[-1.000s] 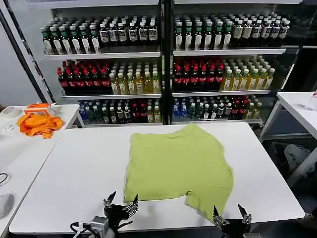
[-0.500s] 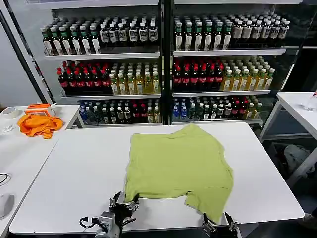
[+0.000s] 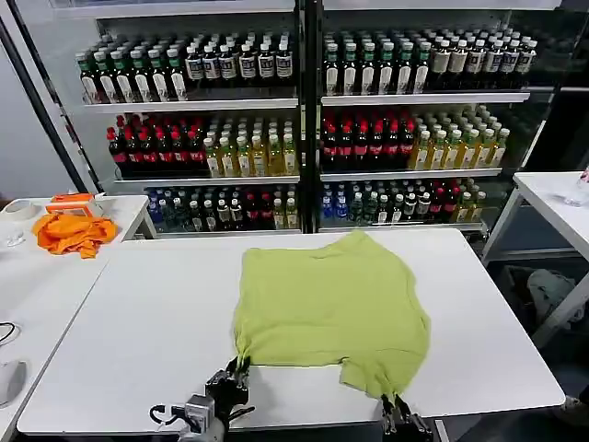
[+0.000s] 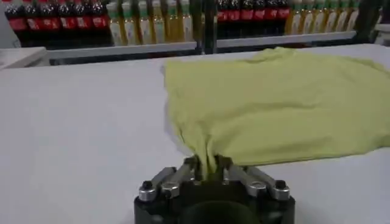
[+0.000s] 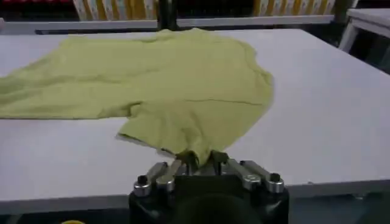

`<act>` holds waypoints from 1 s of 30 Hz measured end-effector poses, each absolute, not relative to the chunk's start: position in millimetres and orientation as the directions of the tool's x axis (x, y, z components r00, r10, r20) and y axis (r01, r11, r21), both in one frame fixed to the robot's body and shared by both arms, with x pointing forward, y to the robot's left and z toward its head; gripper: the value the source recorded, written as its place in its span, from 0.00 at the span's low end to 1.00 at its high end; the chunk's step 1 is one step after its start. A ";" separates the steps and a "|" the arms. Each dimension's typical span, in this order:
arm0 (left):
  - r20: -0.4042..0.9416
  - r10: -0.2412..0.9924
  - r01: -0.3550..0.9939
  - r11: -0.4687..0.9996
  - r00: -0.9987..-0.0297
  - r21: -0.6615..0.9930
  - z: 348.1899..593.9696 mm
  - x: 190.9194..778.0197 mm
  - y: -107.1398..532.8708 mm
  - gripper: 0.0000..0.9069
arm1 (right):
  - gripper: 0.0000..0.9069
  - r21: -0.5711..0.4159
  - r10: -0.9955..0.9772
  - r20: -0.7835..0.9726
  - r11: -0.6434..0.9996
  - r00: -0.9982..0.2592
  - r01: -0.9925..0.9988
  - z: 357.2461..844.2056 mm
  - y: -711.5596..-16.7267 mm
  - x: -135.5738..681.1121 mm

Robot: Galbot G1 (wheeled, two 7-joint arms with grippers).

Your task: Fold and organize the clothes.

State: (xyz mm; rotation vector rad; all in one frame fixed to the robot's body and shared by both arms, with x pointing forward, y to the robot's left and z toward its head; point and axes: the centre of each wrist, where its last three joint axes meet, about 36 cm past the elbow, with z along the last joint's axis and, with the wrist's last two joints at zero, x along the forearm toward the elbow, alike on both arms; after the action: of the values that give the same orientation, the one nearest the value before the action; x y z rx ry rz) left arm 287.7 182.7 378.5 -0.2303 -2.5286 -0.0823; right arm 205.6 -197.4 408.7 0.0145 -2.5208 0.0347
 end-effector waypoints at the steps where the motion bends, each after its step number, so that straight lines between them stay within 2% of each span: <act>1: 0.566 0.148 0.184 0.983 -0.811 0.006 379.8 286.7 183.1 0.02 | 0.00 -0.022 -0.002 0.579 1.000 -0.815 -0.018 410.8 -198.5 204.7; 20: 0.484 0.181 0.220 0.975 -0.856 0.023 433.5 264.4 195.9 0.02 | 0.00 -0.068 0.027 0.440 0.998 -0.898 -0.004 473.2 -230.8 215.8; 30: 0.471 0.206 0.267 0.962 -0.858 0.065 430.1 279.5 200.4 0.02 | 0.00 -0.105 0.010 0.385 0.994 -0.923 -0.034 467.8 -245.4 257.8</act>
State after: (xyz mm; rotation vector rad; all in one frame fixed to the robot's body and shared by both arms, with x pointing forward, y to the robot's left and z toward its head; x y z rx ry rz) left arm 279.5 200.4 430.1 -0.3365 -2.6362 -0.1760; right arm 257.8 -245.4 467.8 0.0170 -2.7421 0.1543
